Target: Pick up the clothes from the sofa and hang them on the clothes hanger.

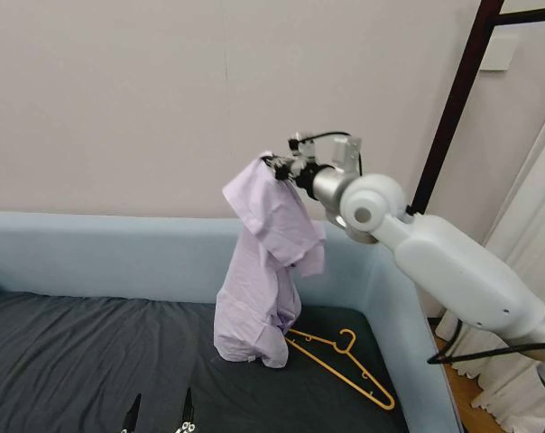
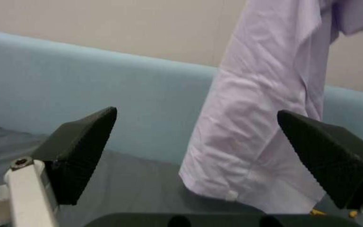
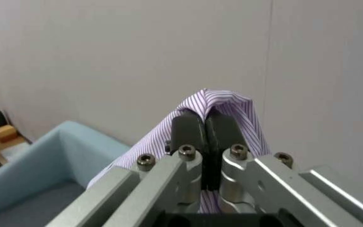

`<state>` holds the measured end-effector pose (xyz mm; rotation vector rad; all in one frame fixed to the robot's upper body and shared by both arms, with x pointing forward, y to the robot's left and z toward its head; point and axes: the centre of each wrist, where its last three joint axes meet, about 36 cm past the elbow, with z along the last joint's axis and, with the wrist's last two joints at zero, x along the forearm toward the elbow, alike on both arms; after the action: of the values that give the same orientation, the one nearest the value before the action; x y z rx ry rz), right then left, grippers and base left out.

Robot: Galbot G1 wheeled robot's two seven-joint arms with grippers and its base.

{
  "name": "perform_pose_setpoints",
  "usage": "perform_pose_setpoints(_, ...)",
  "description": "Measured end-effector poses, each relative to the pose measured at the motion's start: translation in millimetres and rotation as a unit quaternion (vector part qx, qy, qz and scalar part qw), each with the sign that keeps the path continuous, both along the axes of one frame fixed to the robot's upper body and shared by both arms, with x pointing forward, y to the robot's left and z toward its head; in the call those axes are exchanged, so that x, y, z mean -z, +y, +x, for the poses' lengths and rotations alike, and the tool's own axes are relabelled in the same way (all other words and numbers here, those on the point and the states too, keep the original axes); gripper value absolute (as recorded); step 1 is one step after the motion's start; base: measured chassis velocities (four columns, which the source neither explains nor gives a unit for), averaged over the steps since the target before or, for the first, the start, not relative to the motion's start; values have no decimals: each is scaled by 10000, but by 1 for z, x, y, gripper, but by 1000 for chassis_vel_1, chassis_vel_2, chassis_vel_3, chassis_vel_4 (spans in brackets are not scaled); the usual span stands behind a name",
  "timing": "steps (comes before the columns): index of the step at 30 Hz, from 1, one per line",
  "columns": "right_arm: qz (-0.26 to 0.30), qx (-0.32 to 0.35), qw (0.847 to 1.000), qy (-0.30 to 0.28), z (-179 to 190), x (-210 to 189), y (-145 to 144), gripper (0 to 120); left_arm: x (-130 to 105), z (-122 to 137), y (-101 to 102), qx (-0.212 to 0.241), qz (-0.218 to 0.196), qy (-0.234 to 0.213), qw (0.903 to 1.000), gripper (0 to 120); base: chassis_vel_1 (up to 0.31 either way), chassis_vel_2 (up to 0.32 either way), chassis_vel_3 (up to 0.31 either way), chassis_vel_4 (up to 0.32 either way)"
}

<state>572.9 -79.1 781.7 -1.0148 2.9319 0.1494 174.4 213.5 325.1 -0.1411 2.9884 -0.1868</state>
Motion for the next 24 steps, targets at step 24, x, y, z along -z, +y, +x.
perform_pose_setpoints(24, 112, 459, 9923, 1146, -54, 172, -51, 0, 8, -1, 0, -37, -5, 148, 9999, 100, 0, 0, 0, 0)
